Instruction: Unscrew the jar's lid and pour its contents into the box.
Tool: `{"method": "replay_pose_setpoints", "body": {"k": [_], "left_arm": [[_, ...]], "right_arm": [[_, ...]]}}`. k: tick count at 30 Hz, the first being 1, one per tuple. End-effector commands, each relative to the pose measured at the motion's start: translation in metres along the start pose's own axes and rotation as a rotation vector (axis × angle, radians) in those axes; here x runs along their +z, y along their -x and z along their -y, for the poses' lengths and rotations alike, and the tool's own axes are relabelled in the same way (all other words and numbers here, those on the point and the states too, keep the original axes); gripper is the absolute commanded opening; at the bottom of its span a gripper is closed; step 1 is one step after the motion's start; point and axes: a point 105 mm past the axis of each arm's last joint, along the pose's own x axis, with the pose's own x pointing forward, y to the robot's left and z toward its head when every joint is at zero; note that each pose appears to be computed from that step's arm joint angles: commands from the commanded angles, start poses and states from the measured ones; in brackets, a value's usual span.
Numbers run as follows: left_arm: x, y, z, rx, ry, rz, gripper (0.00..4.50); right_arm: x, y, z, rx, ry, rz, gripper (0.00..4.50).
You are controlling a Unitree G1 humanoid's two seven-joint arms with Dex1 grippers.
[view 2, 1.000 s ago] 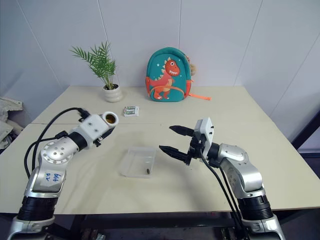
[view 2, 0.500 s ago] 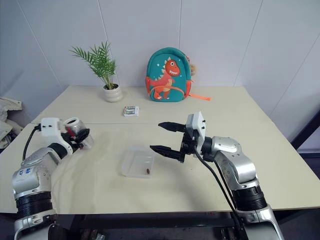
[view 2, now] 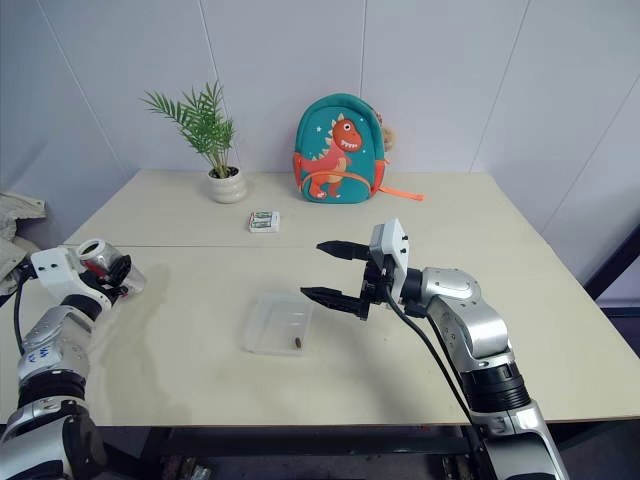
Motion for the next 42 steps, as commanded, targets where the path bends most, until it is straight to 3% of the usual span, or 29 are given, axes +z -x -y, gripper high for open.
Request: {"method": "replay_pose_setpoints", "body": {"k": [1, 7, 13, 21, 34, 37, 42], "left_arm": [[0.000, -0.006, 0.009, -0.042, -0.035, 0.007, 1.99], [-0.019, -0.007, 0.015, -0.049, -0.044, -0.059, 1.99], [-0.022, -0.006, 0.012, -0.040, -0.031, -0.068, 1.99], [-0.014, -0.001, 0.005, -0.039, -0.114, -0.067, 4.48], [0.002, 0.040, 0.012, -0.075, -0.242, -0.068, 4.48], [0.005, 0.058, 0.018, -0.131, -0.319, -0.106, 4.48], [0.019, 0.094, 0.045, -0.397, -0.494, -0.144, 4.48]], "right_arm": [[0.012, 0.003, 0.001, -0.008, 0.054, 0.015, 4.46], [0.012, 0.005, 0.001, -0.019, 0.055, 0.010, 4.46], [0.012, 0.005, 0.002, -0.024, 0.053, 0.010, 4.46], [0.012, 0.002, 0.001, -0.024, 0.045, 0.022, 4.50], [0.008, -0.001, -0.003, -0.024, 0.026, 0.040, 4.50], [0.008, 0.000, -0.004, -0.025, 0.024, 0.037, 4.50], [0.008, 0.011, -0.006, -0.006, 0.034, 0.003, 4.50]]}}
